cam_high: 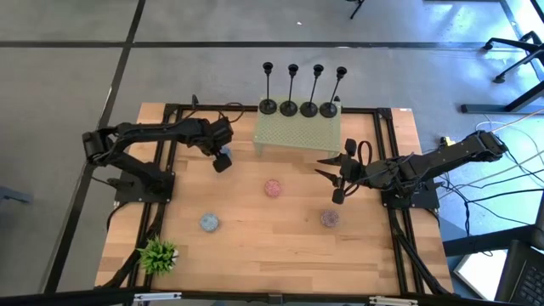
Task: Pick & Place candle stick holders
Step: Put the blue scented candle on the shelf
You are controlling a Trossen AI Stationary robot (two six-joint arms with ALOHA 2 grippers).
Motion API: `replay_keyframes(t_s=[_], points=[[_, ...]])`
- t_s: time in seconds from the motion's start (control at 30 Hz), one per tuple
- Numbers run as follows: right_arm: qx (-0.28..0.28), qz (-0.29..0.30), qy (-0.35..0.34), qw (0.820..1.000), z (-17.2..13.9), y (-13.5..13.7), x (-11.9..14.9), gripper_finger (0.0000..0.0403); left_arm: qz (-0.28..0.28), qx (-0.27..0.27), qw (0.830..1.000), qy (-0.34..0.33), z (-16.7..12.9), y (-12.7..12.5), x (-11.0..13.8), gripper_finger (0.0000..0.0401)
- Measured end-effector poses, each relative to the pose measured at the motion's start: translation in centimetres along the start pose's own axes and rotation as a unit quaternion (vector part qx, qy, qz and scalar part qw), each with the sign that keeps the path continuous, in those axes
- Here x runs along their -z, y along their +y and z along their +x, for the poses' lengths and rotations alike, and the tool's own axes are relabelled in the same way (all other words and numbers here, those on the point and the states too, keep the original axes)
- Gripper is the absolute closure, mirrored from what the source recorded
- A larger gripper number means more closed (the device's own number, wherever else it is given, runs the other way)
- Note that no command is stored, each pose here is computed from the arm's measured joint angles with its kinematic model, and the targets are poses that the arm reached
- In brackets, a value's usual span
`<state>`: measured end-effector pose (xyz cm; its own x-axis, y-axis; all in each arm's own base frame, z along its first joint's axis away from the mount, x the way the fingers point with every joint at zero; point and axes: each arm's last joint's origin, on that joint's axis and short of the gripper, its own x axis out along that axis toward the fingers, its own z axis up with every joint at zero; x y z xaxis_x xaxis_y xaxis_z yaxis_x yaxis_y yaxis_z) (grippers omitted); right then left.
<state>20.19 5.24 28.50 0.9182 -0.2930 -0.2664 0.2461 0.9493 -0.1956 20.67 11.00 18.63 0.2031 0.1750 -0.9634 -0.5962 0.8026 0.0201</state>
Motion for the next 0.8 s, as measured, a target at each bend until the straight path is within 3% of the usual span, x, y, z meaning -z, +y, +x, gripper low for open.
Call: replay_keyframes(t_s=[0.5, 0.8], points=[[0.000, 0.000, 0.000, 1.000, 0.0, 0.0, 0.0, 0.0272, -0.025, -0.008, 0.998, 0.050, 3.2, 0.5, -0.5, 0.0069], [-0.001, 0.000, 0.000, 1.000, 0.0, 0.0, 0.0, 0.0272, -0.016, 0.006, 1.000, -0.002, 3.4, 0.3, -1.6, 0.0069]])
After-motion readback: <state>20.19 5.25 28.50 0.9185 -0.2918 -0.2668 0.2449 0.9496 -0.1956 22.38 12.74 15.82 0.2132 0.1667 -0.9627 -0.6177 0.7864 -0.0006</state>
